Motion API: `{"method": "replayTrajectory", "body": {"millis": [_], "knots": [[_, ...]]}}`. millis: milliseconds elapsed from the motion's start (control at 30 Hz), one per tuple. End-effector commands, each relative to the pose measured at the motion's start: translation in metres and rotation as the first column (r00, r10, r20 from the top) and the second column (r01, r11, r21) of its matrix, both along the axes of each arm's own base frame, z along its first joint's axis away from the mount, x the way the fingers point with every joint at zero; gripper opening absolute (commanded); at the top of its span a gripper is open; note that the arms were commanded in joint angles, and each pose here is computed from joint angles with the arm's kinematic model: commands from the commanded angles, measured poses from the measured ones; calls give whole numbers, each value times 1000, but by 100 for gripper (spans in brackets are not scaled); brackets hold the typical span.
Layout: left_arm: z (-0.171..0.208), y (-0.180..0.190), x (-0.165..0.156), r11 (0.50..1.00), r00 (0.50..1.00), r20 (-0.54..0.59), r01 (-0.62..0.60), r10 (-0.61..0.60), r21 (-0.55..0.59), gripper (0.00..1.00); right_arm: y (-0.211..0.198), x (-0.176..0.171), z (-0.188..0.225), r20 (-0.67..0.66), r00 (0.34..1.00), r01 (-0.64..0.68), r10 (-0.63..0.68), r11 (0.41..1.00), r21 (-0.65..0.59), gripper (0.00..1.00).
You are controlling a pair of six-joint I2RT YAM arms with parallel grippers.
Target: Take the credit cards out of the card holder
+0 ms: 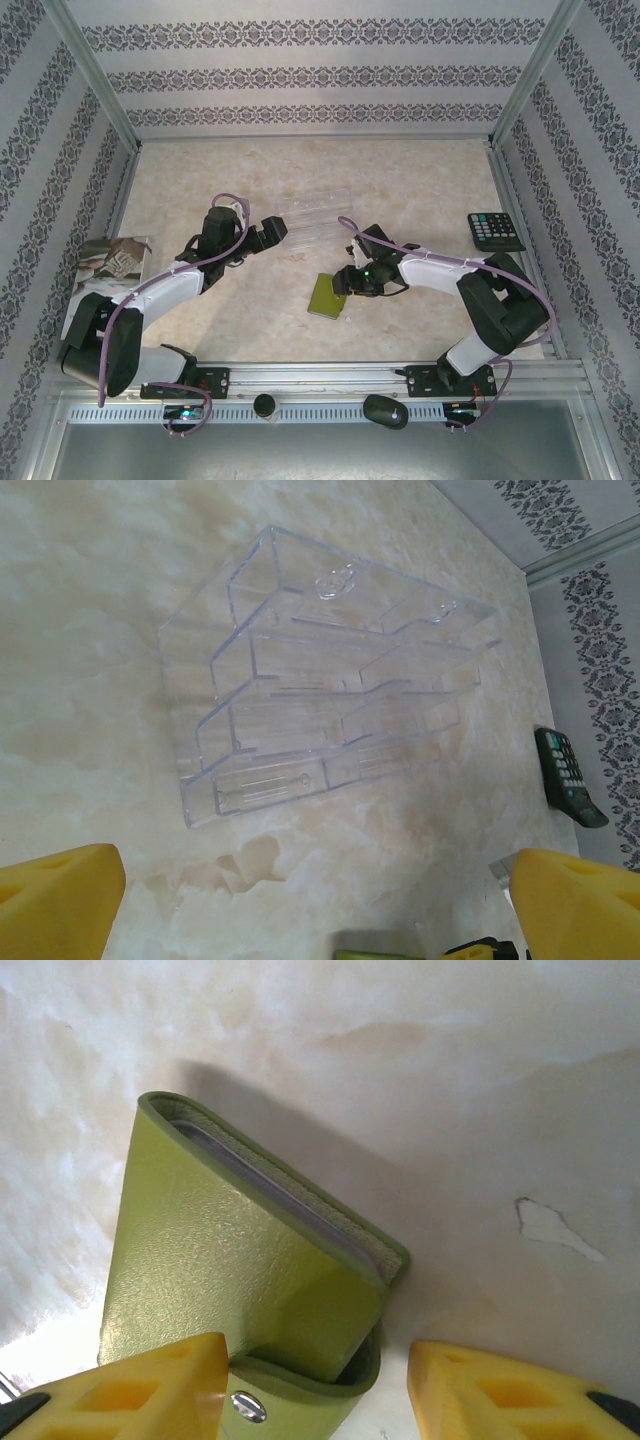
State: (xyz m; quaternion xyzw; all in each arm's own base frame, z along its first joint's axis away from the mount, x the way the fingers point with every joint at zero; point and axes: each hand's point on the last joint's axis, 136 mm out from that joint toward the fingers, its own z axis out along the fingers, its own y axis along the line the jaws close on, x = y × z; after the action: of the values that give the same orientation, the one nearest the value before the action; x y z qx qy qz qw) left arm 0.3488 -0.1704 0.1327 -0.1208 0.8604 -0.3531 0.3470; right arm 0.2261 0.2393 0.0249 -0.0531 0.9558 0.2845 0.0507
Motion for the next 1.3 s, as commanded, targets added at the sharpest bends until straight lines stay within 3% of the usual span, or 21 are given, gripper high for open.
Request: {"method": "replayTrajectory", "body": {"millis": [0, 167, 300, 533, 933, 1267], "knots": [[10, -9, -1, 999, 999, 21, 31, -30, -26, 99, 12, 23, 17, 137, 991, 3, -8, 999, 36, 53], [18, -10, -1, 999, 999, 34, 38, -37, -27, 99, -3, 24, 21, 176, 983, 55, -52, 998, -10, 50], [17, -11, 0, 999, 999, 27, 43, -43, -27, 99, -5, 21, 11, 134, 990, 50, -45, 998, -38, 49], [15, -15, -2, 998, 998, 18, 58, -58, -34, 99, 9, 16, -2, 79, 997, 10, -11, 1000, 2, 48], [14, -29, -7, 991, 991, 15, 130, -130, -38, 99, 15, 25, 6, 131, 990, -48, 44, 999, 24, 2], [17, -67, -23, 940, 950, 59, 312, -307, -134, 96, 13, 38, 77, 279, 956, -140, 91, 977, 163, 0]]}}
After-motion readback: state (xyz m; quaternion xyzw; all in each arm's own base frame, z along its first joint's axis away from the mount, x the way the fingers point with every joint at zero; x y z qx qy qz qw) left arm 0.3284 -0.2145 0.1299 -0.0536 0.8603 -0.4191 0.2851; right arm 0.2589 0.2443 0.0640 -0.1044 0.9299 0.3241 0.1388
